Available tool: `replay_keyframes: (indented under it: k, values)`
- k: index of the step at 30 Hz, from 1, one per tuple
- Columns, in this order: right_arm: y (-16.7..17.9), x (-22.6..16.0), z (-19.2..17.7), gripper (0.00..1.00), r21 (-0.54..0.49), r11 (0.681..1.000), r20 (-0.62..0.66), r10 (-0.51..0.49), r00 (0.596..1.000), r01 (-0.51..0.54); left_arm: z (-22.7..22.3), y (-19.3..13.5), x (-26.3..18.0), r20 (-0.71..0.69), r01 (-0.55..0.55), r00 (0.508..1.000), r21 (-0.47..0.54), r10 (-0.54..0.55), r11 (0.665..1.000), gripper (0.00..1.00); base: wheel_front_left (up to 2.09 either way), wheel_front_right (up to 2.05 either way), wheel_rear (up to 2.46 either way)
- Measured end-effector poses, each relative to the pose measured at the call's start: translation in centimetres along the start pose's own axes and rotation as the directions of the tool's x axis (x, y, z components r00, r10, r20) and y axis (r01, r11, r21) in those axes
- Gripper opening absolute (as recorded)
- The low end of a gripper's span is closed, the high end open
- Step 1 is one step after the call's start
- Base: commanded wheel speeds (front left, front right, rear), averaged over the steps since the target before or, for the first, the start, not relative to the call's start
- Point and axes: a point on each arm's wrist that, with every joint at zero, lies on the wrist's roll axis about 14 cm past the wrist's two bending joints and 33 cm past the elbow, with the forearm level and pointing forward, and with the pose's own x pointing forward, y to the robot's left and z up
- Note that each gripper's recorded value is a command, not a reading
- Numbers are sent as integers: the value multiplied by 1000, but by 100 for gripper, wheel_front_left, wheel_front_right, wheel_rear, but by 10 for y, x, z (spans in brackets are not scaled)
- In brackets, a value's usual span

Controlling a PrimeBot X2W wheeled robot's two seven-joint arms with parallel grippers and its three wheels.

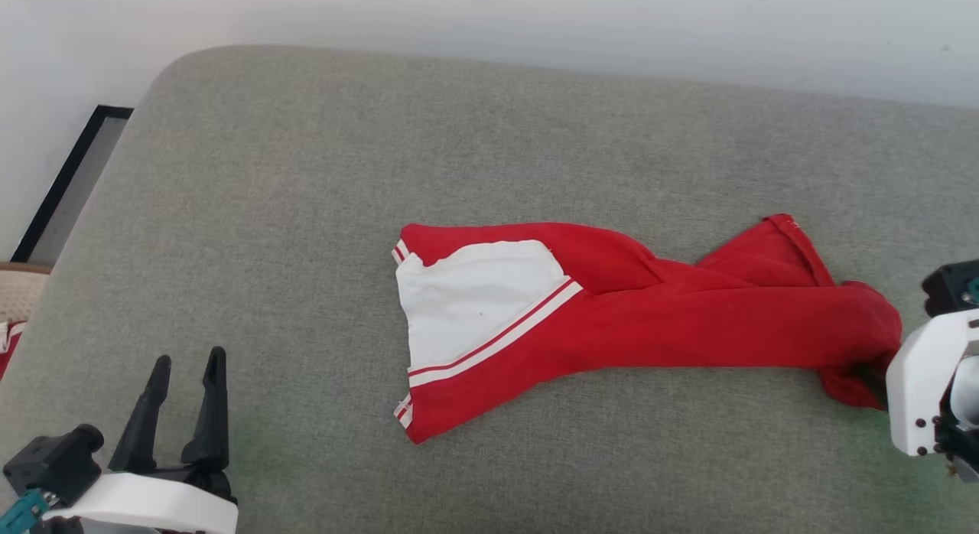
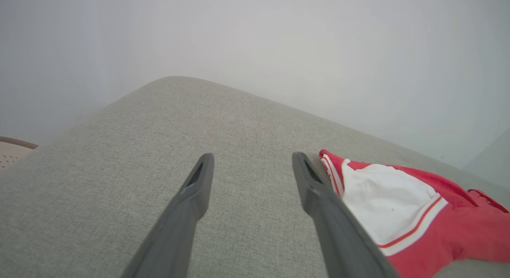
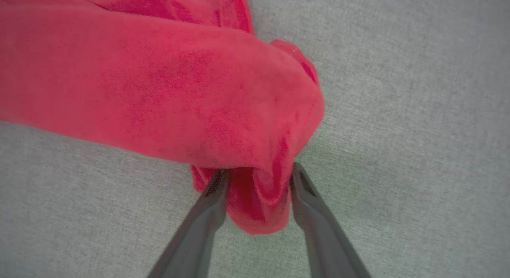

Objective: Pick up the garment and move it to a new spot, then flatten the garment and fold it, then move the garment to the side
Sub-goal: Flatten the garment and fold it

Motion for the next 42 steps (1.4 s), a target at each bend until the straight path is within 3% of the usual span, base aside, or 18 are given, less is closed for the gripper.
replay_keyframes:
  k: [7, 12, 20, 24, 35, 42]
  values:
    - [12, -22, 25, 100, -52, 998, 108, 27, 994, -21, -2, 0, -4, -9, 6, 1000, 2, -6, 1000, 100, 0, 0, 0]
    - [42, -46, 50, 100, -119, 990, 233, 105, 967, -79, 0, -1, -5, -1, 12, 1000, 0, -12, 1000, 100, 0, 0, 0]
    - [119, -57, 76, 100, -279, 931, 333, 324, 885, -236, -2, 0, -13, -6, 2, 1000, -6, -2, 1000, 100, 0, 0, 0]
    - [155, -40, 82, 100, -337, 887, 290, 418, 861, -317, -1, 6, -17, -7, -20, 1000, -8, 20, 1000, 100, 0, 0, 0]
    - [221, 8, 88, 100, -436, 781, 120, 543, 831, -447, -3, 14, -22, -12, -73, 997, -31, 73, 997, 100, 0, 0, 0]
    - [246, 36, 78, 100, -484, 728, -1, 555, 832, -486, -6, 18, -23, -21, -102, 995, -43, 101, 994, 100, 0, 0, 0]
